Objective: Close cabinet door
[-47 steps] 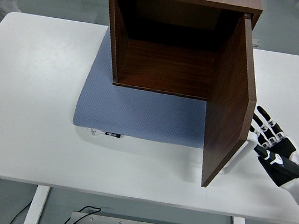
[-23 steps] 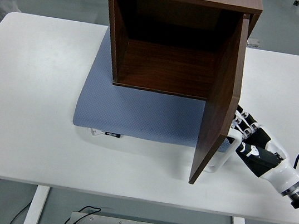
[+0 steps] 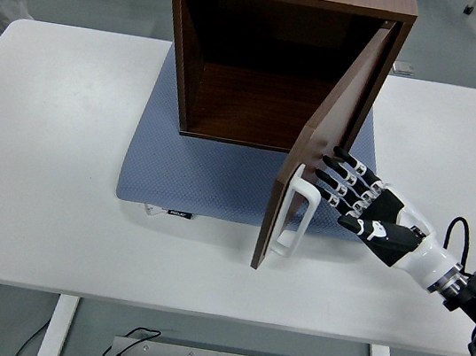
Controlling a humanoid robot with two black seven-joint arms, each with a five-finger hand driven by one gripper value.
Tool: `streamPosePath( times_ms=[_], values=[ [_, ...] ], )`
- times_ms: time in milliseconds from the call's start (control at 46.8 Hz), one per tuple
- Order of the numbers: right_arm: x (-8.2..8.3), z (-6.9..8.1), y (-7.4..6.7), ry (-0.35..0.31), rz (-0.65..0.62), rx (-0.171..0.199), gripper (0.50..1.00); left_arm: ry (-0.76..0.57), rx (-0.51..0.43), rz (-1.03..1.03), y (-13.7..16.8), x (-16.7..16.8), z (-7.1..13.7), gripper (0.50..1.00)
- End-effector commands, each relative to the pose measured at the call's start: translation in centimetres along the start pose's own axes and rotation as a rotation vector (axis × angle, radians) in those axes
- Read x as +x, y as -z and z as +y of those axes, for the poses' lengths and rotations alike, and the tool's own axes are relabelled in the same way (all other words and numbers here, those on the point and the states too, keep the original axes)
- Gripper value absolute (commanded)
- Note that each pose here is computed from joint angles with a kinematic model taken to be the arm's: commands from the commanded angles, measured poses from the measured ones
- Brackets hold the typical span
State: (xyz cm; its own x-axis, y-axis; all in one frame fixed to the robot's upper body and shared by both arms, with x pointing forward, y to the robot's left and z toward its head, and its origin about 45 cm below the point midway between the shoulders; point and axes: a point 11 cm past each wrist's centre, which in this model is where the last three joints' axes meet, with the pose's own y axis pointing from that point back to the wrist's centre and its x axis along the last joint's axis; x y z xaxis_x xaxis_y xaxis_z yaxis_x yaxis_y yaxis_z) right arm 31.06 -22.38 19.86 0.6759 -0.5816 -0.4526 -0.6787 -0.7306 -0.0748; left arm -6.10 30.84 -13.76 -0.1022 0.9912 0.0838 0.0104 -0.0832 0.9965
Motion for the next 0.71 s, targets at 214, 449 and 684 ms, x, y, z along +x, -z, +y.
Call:
streamPosePath(
  times_ms=[214,449,684],
  values=[
    [-0.2,-1.8,-1.1,0.037,0.000,-0.053,1.000,0.001,0.000,0.000,0.0,0.0,0.0,1.000],
    [-1.0,-3.4,-1.5,0.076,0.002,-0.076,1.000,0.001,0.000,0.000,0.0,0.0,0.0,1.000],
    [-1.0,-4.6,-1.2,0.097,0.025,-0.097,1.000,0.002,-0.005,-0.002,-0.3,-0.1,0.0,1.000]
  ],
)
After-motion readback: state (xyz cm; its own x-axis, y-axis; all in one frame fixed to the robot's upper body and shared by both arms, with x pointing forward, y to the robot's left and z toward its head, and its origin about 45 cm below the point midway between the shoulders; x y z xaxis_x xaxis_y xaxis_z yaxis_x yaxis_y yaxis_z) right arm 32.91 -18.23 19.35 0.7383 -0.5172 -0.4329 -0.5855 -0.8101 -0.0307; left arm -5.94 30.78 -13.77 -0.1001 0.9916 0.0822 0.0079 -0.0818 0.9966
